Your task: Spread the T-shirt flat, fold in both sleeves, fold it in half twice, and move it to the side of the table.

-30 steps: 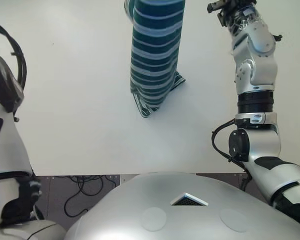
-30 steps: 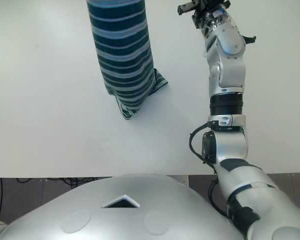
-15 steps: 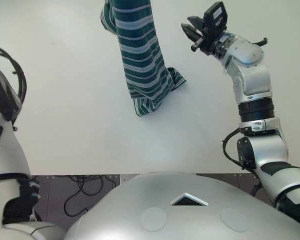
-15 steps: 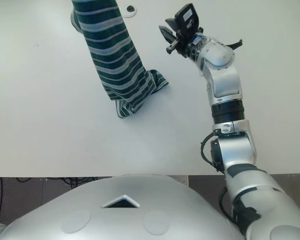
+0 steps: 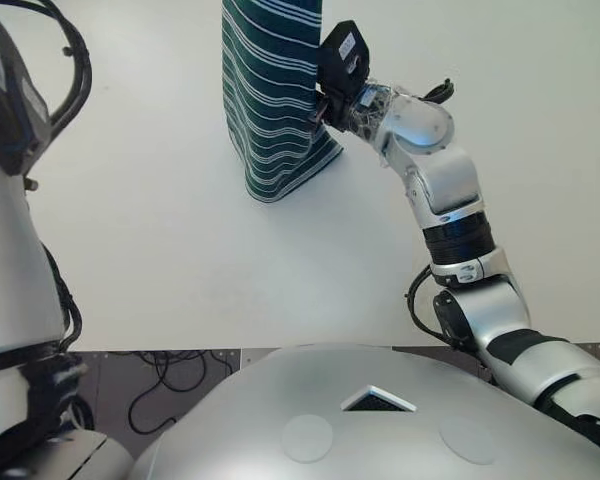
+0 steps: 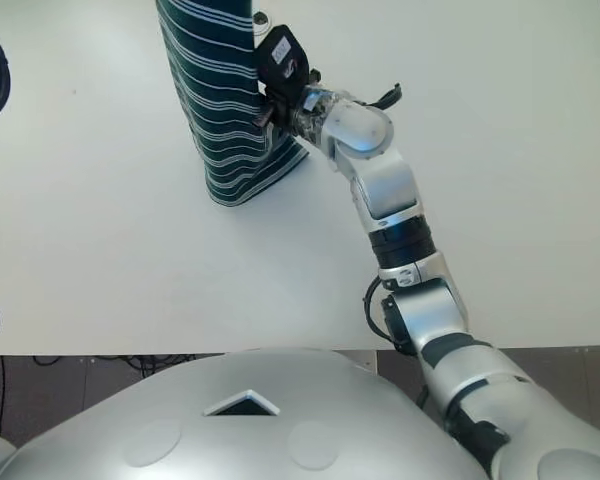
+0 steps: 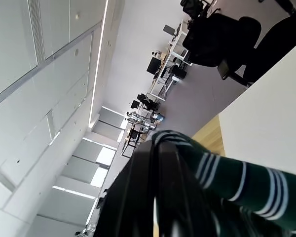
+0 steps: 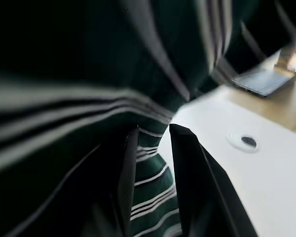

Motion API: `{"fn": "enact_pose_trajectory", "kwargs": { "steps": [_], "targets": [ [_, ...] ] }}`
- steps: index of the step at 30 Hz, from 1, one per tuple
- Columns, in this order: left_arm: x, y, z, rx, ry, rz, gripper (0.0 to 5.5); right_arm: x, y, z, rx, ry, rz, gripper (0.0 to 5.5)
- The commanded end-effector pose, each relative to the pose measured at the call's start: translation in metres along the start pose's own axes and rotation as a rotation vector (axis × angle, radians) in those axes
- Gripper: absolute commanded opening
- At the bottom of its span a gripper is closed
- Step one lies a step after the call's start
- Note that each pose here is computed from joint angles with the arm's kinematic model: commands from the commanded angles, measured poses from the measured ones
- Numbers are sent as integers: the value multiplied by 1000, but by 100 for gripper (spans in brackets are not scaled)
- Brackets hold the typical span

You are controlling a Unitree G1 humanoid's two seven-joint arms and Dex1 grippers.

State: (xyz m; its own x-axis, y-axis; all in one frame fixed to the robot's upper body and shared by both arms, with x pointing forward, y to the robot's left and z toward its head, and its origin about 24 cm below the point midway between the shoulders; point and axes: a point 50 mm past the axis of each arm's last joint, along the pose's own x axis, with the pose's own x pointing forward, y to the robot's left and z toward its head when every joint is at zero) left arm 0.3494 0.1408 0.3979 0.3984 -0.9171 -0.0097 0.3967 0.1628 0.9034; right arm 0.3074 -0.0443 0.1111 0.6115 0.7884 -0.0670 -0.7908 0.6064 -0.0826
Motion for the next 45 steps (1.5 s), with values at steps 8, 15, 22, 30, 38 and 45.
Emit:
{"fn": "enact_pose_trajectory", "kwargs": {
  "steps": [8,15,22,30,38,45],
  "targets": [
    [6,13,5,57,29,66,0,6,19,47,5,-69,22,117],
    [-1,12,3,57,21,69,0,-1,15,61,83,-114,23,117],
    [-8,-1,1,71,-13,3,0,-67,-25,106,172,-250,108,197],
    [-14,-20,-1,75,-18,-21,0,-103,-42,129,148,-219,145,333],
    [-16,-28,5,78,-32,-39,0,-91,-76,93,174,-90,53,337],
    [-17,-35,6,77,-26,-51,0,-87,-76,82,219,-69,145,271]
  ]
}}
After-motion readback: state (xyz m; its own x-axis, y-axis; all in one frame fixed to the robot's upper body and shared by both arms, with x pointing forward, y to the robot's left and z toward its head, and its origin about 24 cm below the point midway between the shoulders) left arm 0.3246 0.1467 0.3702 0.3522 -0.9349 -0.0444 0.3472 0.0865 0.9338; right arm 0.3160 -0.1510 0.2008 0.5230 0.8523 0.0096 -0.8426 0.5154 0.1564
